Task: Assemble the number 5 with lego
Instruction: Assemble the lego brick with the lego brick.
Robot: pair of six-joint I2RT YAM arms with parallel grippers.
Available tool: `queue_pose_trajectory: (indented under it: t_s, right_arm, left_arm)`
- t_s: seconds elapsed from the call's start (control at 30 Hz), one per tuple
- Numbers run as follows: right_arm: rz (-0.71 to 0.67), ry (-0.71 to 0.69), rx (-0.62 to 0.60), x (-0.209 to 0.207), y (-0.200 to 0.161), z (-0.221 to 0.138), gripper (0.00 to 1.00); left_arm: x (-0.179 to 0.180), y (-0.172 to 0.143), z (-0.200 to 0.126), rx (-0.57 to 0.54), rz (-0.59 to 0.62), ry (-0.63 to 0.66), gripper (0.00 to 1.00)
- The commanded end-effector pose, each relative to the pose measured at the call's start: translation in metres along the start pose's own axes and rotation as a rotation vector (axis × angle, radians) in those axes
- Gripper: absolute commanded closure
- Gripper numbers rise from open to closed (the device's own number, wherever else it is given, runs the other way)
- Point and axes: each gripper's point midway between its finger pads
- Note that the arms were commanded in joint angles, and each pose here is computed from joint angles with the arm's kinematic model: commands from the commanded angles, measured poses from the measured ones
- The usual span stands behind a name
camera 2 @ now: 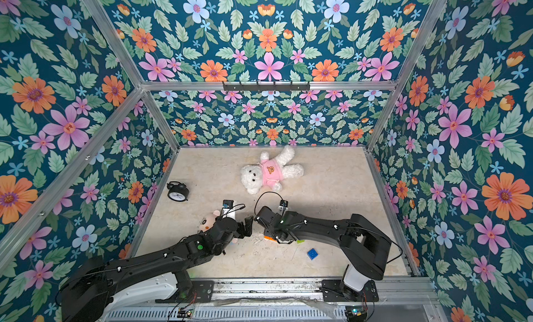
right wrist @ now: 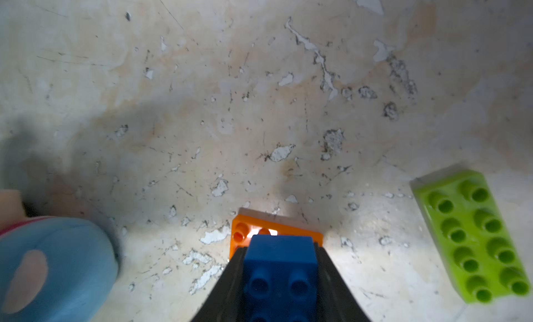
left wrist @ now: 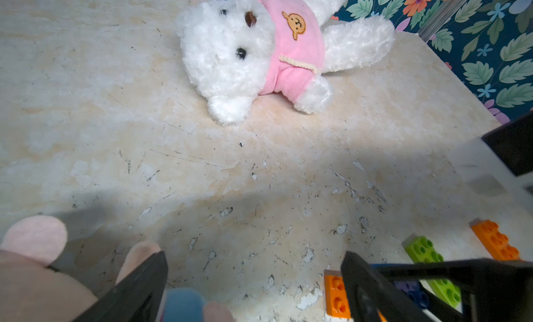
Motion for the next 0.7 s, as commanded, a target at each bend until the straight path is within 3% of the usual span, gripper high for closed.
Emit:
queue_pose_trajectory:
  t_s: [0.0,0.67]
  right_arm:
    - [0.039,-0.076,0.013,-0.014,-0.009,-0.001,0.86]
    - [0.023,-0.070,0.068,-0.008,-0.025,0.023,0.83]
  left_arm:
    - [0.014,0.002,-0.003,-0.026,0.007,0.052,0.01]
    - [0.022,0.004,-0.009,-0.065,-0.018,0.034,0.01]
Point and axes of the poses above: each gripper's point midway between its finger pads, its own z axis out along the fingers, its own x axis along the line the jaws close on, y = z × x, and after that the axes turned 13 degrees about -z, right-handed
